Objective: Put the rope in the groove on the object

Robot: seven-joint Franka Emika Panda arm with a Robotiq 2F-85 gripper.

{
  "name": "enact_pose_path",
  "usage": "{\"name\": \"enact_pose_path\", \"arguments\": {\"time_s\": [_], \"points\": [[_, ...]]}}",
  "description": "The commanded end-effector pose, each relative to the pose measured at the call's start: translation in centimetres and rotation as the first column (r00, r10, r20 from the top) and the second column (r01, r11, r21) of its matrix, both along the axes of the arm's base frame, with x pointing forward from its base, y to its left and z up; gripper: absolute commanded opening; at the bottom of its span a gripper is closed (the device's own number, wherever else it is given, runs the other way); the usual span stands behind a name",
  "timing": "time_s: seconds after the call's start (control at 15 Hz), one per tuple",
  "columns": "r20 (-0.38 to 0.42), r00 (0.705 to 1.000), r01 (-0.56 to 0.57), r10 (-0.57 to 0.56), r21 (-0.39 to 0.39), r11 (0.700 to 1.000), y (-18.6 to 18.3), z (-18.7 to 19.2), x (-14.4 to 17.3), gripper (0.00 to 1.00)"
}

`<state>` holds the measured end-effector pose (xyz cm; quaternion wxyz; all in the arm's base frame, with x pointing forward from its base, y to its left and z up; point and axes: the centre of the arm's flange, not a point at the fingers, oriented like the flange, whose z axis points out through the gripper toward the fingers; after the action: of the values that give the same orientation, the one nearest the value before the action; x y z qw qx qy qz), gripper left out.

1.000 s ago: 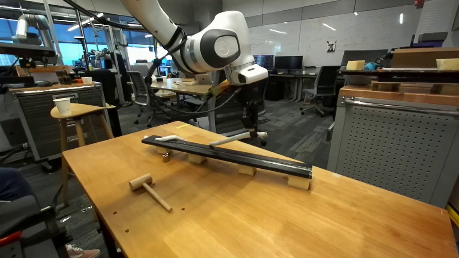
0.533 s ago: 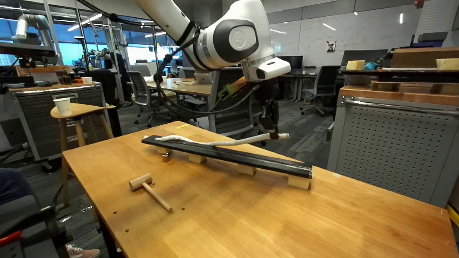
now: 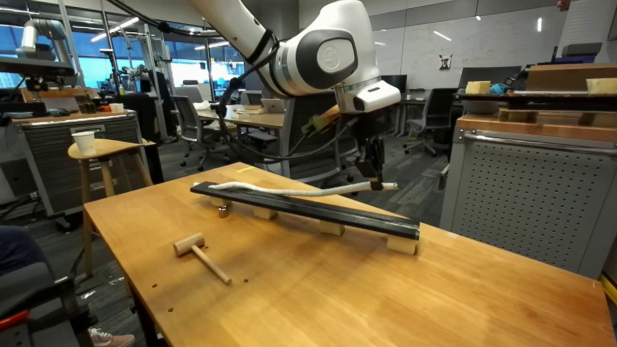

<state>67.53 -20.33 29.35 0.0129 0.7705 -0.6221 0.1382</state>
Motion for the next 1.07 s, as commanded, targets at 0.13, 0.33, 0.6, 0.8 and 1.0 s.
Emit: {"name": "enact_pose_path", "arguments": {"time_s": [0.13,0.33,0.6,0.8,1.0], "points": [[0.015,0.996,0.093,-0.093,0.007,0.996,-1.4,-0.2,1.9,0.03],[0.026,0.994,0.108,-0.108,-0.001,0.994,-2.5,0.2,1.1,0.03],[0.032,0.994,0.106,-0.106,0.008,0.994,-3.8,0.4,0.6,0.03],[0.016,0.998,0.069,-0.069,0.006,0.998,-3.0,-0.3,1.2,0.03],[0.005,0.999,0.032,-0.032,0.007,0.999,-1.7,-1.2,2.4,0.03]]}}
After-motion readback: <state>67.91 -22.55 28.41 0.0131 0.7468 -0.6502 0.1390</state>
